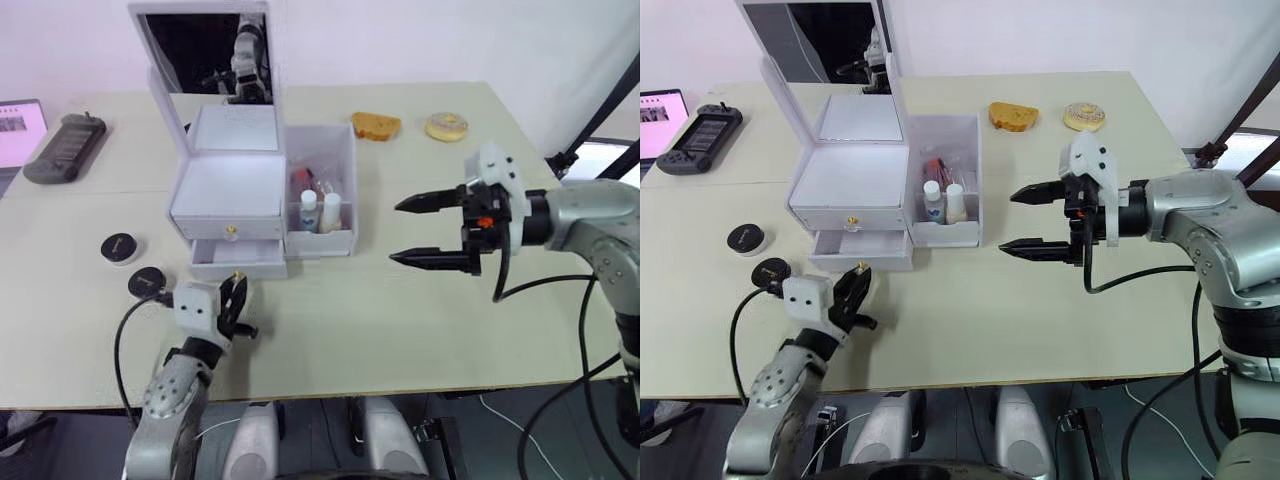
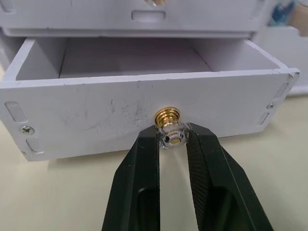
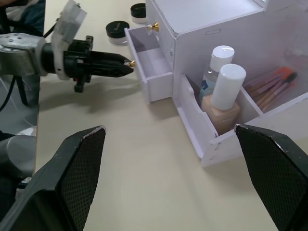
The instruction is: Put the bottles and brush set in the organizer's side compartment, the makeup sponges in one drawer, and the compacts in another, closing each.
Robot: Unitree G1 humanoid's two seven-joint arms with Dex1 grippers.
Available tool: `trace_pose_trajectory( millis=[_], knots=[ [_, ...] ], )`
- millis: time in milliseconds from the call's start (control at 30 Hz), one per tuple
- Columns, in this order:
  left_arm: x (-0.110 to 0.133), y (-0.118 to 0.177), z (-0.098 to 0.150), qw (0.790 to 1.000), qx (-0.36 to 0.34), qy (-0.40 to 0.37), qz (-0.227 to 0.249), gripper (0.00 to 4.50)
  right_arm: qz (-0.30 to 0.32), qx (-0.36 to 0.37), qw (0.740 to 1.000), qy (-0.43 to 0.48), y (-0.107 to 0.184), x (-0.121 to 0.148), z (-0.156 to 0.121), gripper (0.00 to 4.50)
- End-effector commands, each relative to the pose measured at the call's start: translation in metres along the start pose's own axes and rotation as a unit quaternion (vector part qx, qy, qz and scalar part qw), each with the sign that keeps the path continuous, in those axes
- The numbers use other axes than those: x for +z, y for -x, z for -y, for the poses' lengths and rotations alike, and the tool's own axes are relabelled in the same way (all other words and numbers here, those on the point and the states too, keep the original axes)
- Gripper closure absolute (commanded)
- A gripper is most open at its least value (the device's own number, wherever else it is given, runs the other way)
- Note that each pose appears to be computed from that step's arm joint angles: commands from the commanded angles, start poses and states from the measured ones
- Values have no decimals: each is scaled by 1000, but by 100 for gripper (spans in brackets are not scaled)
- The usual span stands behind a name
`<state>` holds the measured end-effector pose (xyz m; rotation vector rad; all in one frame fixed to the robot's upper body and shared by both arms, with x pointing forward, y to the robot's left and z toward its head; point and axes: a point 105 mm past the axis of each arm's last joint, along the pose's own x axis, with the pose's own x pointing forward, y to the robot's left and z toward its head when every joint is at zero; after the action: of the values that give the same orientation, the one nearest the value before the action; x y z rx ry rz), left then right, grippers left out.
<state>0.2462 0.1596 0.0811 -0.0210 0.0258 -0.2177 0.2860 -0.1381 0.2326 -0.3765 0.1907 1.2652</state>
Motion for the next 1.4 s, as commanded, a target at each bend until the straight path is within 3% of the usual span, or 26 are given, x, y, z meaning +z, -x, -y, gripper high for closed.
trace_pose_trajectory(
  millis=[33, 400, 433, 533, 633, 700, 800, 933, 1100, 1200, 1400],
  knots=[
    [21, 14, 7, 999, -14, -7, 32, 422, 12, 9, 1000, 26, 0, 11, 1, 0],
    [20, 28, 5, 1000, 9, 4, 22, 422, 20, 23, 999, 30, -6, 12, 3, 0],
    [21, 28, 5, 1000, 10, 8, 25, 319, 20, 23, 999, 30, -6, 12, 3, 0],
    [23, 33, 4, 1000, 5, 16, 25, 187, 21, 21, 999, 29, -4, 12, 6, 0],
    [26, 43, -8, 999, 24, 2, 22, 13, 28, 8, 999, 14, 8, 8, 13, 0],
    [34, 55, -14, 999, 23, 1, 32, 2, 17, 1, 1000, 6, 18, -3, 15, 0],
    [38, 81, -12, 998, -48, -20, 24, 2, 24, -11, 1000, -5, 19, -12, 20, 0],
    [33, 116, -71, 999, -14, -44, -18, 2, 61, -38, 997, -14, 23, -12, 33, 0],
    [51, 140, -160, 991, 66, -112, -40, 2, 59, -87, 994, -18, 49, -33, 50, 0],
    [50, 147, -191, 982, 68, -154, -83, 2, 58, -136, 989, -21, 69, -50, 60, 0],
    [74, 163, -252, 972, 113, -178, -101, 2, 0, -226, 973, -36, 114, -104, 68, 0]
  ],
)
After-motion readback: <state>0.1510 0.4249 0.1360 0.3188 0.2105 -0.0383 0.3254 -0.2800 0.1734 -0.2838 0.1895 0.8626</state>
